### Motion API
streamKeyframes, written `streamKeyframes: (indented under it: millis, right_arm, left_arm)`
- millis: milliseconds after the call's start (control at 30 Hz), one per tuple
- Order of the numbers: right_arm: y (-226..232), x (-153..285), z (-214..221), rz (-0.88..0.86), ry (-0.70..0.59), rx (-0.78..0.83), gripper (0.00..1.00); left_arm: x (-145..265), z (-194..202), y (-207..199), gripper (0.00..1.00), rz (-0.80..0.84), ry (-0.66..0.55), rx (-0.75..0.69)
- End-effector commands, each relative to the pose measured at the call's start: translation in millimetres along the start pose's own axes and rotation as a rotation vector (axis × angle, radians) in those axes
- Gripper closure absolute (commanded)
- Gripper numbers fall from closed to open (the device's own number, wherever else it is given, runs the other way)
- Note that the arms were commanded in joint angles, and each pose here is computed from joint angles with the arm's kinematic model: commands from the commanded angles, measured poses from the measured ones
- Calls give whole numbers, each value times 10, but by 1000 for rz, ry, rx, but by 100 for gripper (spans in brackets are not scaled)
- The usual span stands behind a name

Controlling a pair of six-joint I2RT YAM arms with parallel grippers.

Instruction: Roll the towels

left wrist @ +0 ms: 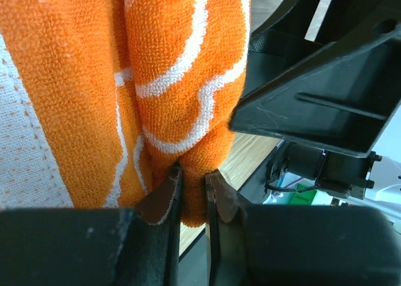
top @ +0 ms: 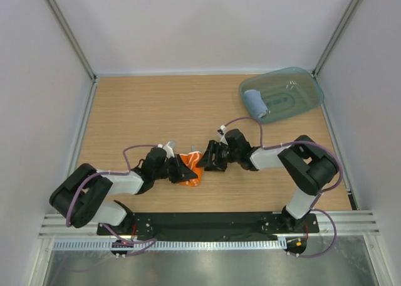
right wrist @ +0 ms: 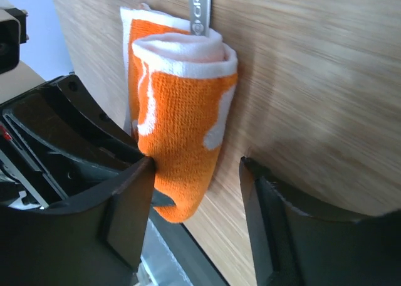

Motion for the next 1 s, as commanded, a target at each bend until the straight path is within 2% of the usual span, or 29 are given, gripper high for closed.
streamKeyframes:
  millis: [0,100,133,267,300,333,367,400,433,467,500,600,733,767,967]
  right_arm:
    - [126,-137,-96,-48,-47,31,40]
    - [144,-215,-70,-48,-35,35,51]
    - [144,-222,-64,-45,-35,33,58]
    - [119,-162,-99,23,-34,37,71]
    - [48,-97,-102,136,-8,55,75]
    - [75,-79,-119,131,-15,60,75]
    - [-1,-40,-67,202,10,63,76]
    - [46,-18,-126,216,2,78,76]
    - [83,7,-158,225,-6,93,77]
    - [15,51,-65,287,40,81,77]
    - [59,62,-125,300,34,96,78]
    - [120,112,-128,359,56,120,79]
    - [196,126,-133,414,83,142,79]
    - [181,121,-94,431,106,139,79]
    - [266,65,-111,460,130,149,79]
  left_arm:
    - [18,28,25,100,-1,23,15]
    - [30,43,31,100,-7,31,6]
    - [35,43,32,100,-10,30,2]
    - [62,-31,35,100,-65,-5,-76]
    - [165,-82,134,94,-201,-49,-111]
    - [168,-86,141,91,-203,-47,-130]
    - [193,-91,136,87,-217,-54,-149]
    - [245,-120,120,76,-237,-81,-166]
    - [274,-139,95,73,-254,-89,-192]
    - [300,-152,67,69,-260,-97,-207]
    - [337,-137,89,62,-289,-95,-213]
    - [408,-168,-1,56,-314,-132,-267]
    - [469,-140,-138,55,-352,-183,-361]
    - [487,-177,-228,55,-353,-229,-396]
    - [388,130,-468,53,-358,-235,-582]
Point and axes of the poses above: each gripper's point midway between its finger pads, its own x axis back along the fingers, its own y axis along the line the jaws close on, z = x × y, the point moved 4 cm from there along x, back along the fingers, and after that the axes turned 14 degrees about x, right-handed, at the moved point
